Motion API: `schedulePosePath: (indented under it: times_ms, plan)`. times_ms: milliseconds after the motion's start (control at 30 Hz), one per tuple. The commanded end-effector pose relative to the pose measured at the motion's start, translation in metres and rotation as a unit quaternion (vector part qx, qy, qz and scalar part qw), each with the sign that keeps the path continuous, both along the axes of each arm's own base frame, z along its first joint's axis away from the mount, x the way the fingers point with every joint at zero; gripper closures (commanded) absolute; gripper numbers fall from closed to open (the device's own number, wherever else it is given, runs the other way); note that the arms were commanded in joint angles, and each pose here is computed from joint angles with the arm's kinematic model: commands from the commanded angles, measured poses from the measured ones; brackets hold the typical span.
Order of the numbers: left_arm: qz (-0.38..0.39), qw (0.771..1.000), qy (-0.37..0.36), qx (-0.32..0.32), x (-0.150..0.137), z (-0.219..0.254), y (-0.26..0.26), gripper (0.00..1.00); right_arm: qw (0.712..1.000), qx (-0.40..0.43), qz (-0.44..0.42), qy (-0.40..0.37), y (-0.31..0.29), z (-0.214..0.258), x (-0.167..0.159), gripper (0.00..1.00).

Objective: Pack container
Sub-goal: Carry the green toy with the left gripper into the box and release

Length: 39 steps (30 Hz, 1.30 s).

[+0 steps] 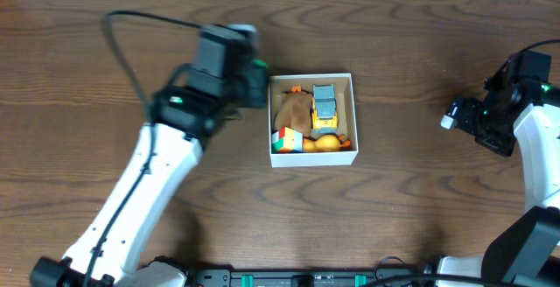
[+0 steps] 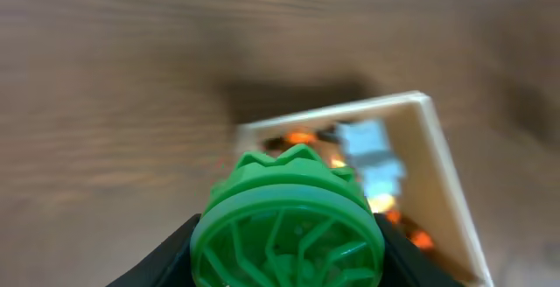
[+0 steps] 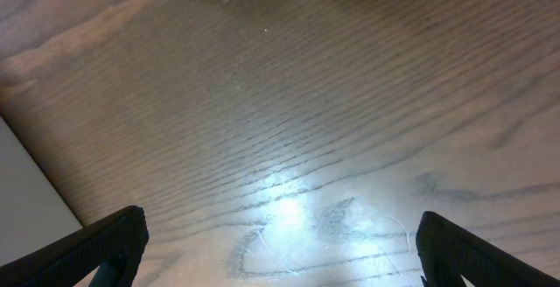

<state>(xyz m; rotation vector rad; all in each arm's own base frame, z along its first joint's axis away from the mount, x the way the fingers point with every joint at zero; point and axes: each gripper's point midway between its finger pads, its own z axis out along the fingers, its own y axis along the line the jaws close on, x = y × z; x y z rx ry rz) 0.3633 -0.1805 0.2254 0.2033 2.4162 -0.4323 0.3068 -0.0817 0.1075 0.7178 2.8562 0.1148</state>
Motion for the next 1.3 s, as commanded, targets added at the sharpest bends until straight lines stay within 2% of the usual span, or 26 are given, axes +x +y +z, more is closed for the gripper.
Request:
schedulePosePath:
  times_ms: [0,267,300,333,400,467,600,800,933,1033,1067,1100,1267]
  plan:
    - [-0.064,0.998,0.007,0.024,-0.012,-0.016,-0.038,0.94,1.000,-0.005,0.007,0.003,-0.001,-0.001,-0.001,0.01]
    - [-0.138,0.987,0.061,0.057,-0.041,-0.067,-0.092,0.93,1.000,-0.005,0.007,0.003,-0.001,-0.001,-0.001,0.01]
    - [-0.146,0.985,0.065,0.060,-0.045,-0.071,-0.097,0.83,1.000,-0.005,0.007,0.003,-0.001,-0.001,-0.001,0.01]
    - [-0.150,0.985,0.067,0.062,-0.047,-0.073,-0.100,0.67,1.000,-0.005,0.007,0.003,-0.001,-0.001,-0.001,0.01]
    - [-0.156,0.983,0.067,0.063,-0.051,-0.074,-0.104,0.54,1.000,-0.005,0.007,0.003,-0.001,-0.001,-0.001,0.01]
    - [-0.158,0.983,0.066,0.064,-0.051,-0.074,-0.104,0.32,1.000,-0.005,0.007,0.005,-0.001,-0.001,-0.002,0.01]
    - [-0.145,0.985,0.072,0.067,-0.045,-0.075,-0.093,0.12,1.000,-0.003,0.007,0.009,0.000,-0.002,-0.004,0.01]
    - [-0.115,0.987,0.085,0.072,-0.037,-0.074,-0.067,0.08,1.000,-0.001,0.009,0.007,0.002,-0.001,-0.003,0.01]
    - [-0.057,0.992,0.071,0.091,-0.022,-0.060,-0.027,0.08,0.999,0.002,0.034,0.001,0.014,-0.001,0.002,0.02]
    - [0.004,0.993,0.064,0.101,-0.012,-0.045,0.019,0.07,0.998,0.000,0.067,-0.006,0.032,0.000,0.009,0.18]
    - [0.024,0.992,0.065,0.102,-0.010,-0.041,0.034,0.07,0.997,-0.001,0.080,-0.010,0.040,0.000,0.012,0.27]
    - [0.050,0.992,0.067,0.100,-0.009,-0.036,0.055,0.07,0.995,-0.002,0.094,-0.014,0.048,0.001,0.015,0.41]
    - [0.200,0.974,0.084,0.068,-0.009,-0.020,0.148,0.07,0.985,-0.007,0.166,-0.041,0.097,0.003,0.031,0.73]
